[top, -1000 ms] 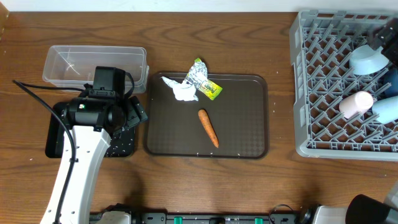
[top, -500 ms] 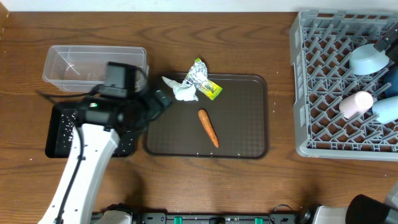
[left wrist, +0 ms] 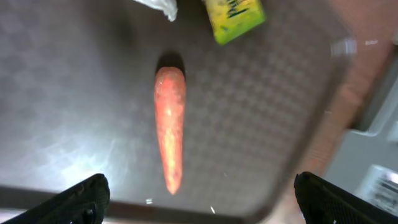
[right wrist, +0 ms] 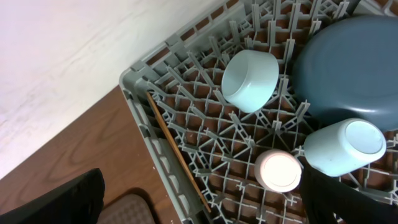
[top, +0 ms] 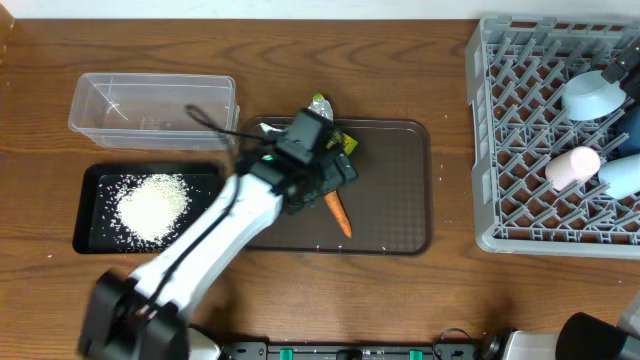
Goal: Sort waste into correct bins and load items into the dishwasher rack
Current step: 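Lower the left gripper and pinch the carrot, then lift the carrot and carry it left over the black tray, then lower the carrot onto the rice and open the left gripper, then move the left gripper to the white tissue and grasp it, then carry the tissue into the clear plastic bin and release, then reach the left gripper to the foil snack wrapper and grasp it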
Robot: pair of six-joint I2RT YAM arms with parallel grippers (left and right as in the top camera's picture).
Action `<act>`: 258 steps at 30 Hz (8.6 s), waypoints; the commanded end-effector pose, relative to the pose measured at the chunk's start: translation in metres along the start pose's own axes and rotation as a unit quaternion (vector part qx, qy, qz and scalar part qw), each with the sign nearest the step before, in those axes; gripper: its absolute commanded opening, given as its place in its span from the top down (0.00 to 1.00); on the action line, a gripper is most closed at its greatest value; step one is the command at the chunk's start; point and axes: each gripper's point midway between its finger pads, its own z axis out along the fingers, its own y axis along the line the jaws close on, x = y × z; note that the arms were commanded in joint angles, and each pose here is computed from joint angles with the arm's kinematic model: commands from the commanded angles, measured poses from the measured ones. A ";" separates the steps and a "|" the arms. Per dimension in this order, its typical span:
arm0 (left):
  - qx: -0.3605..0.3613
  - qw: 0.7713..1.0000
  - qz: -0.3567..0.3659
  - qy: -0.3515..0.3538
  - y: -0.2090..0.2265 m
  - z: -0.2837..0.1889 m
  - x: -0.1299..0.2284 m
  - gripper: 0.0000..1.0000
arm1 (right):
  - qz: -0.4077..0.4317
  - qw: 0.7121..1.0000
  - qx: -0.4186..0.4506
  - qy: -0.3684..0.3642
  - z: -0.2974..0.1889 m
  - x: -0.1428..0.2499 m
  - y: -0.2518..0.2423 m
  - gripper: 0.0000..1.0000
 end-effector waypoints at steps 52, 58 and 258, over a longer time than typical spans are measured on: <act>-0.194 0.975 0.060 -0.090 0.054 0.088 -0.003 0.64 | -0.007 1.000 0.004 -0.001 0.000 0.001 -0.001 0.01; -0.170 0.978 0.020 -0.117 0.053 0.052 -0.033 0.71 | -0.007 1.000 0.004 -0.001 0.000 0.001 -0.001 0.01; -0.011 0.992 0.102 -0.079 -0.065 0.047 -0.109 0.00 | -0.007 1.000 0.004 -0.001 0.000 0.001 -0.001 0.01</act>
